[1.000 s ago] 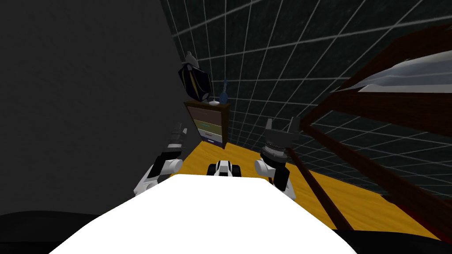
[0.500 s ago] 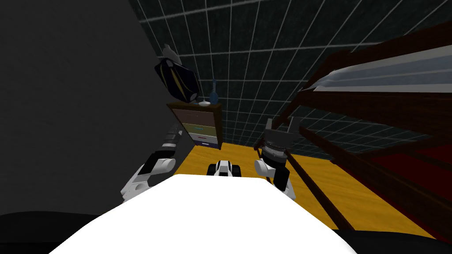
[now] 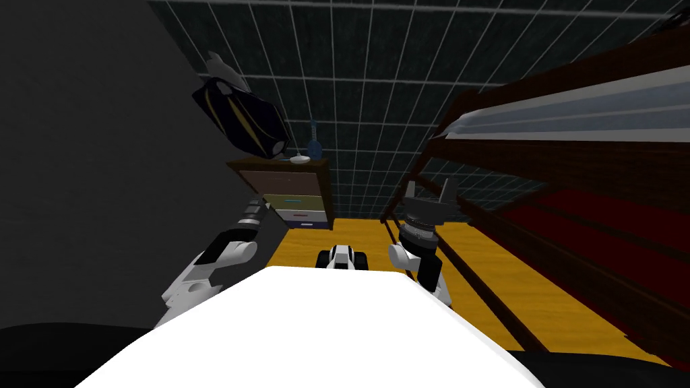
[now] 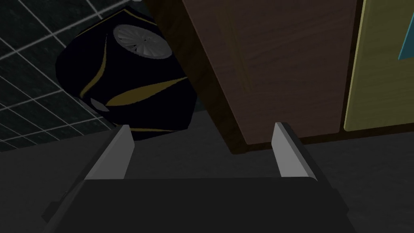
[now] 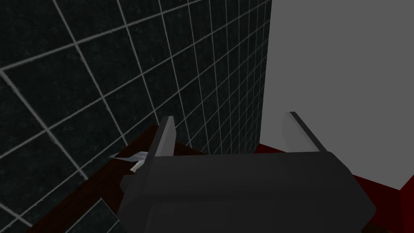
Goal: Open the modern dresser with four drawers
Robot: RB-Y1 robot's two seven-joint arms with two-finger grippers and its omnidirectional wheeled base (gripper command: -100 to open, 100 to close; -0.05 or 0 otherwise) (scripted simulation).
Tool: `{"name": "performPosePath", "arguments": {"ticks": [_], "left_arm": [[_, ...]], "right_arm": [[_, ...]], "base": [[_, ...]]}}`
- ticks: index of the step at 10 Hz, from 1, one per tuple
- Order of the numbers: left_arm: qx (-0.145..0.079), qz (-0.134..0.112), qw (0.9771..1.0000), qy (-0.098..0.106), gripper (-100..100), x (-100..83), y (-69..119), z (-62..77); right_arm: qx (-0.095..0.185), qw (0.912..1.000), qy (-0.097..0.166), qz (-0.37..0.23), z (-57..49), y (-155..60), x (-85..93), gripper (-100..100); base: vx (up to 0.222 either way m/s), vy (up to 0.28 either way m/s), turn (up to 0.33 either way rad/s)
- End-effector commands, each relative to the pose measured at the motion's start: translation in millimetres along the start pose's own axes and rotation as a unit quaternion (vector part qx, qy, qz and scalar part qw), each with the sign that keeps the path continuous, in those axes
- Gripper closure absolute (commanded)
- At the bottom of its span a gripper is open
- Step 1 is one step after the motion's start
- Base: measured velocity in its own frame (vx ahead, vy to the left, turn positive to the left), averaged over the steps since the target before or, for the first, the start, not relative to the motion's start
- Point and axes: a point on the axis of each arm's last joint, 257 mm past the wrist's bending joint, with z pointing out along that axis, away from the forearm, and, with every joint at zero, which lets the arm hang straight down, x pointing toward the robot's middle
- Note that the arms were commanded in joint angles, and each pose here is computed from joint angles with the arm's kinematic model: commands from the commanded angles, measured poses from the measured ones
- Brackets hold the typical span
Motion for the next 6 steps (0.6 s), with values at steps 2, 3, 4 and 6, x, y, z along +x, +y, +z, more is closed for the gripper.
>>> {"name": "performPosePath", "arguments": {"ticks": [2, 3, 4, 6], "left_arm": [[-0.059, 0.019, 0.9979, -0.018, -100, -45.8, 33.9, 7.5], [-0.074, 0.023, 0.9967, -0.024, -100, -59.2, 41.5, 8.5], [-0.088, 0.027, 0.9953, -0.030, -100, -72.3, 48.1, 9.3], [-0.102, 0.031, 0.9937, -0.035, -100, -85.2, 53.8, 9.9]], "right_arm": [[0.000, 1.0000, 0.000, 0.000, 0.0, 0.0, 0.0, 0], [0.000, 1.0000, 0.000, 0.000, 0.0, 0.0, 0.0, 0], [0.000, 1.0000, 0.000, 0.000, 0.0, 0.0, 0.0, 0], [0.000, 1.0000, 0.000, 0.000, -0.1, 0.0, -0.1, 0]], "base": [[-0.001, 0.061, -0.389], [-0.001, 0.065, -0.351], [-0.011, 0.068, -0.341], [-0.009, 0.038, -0.152]]}}
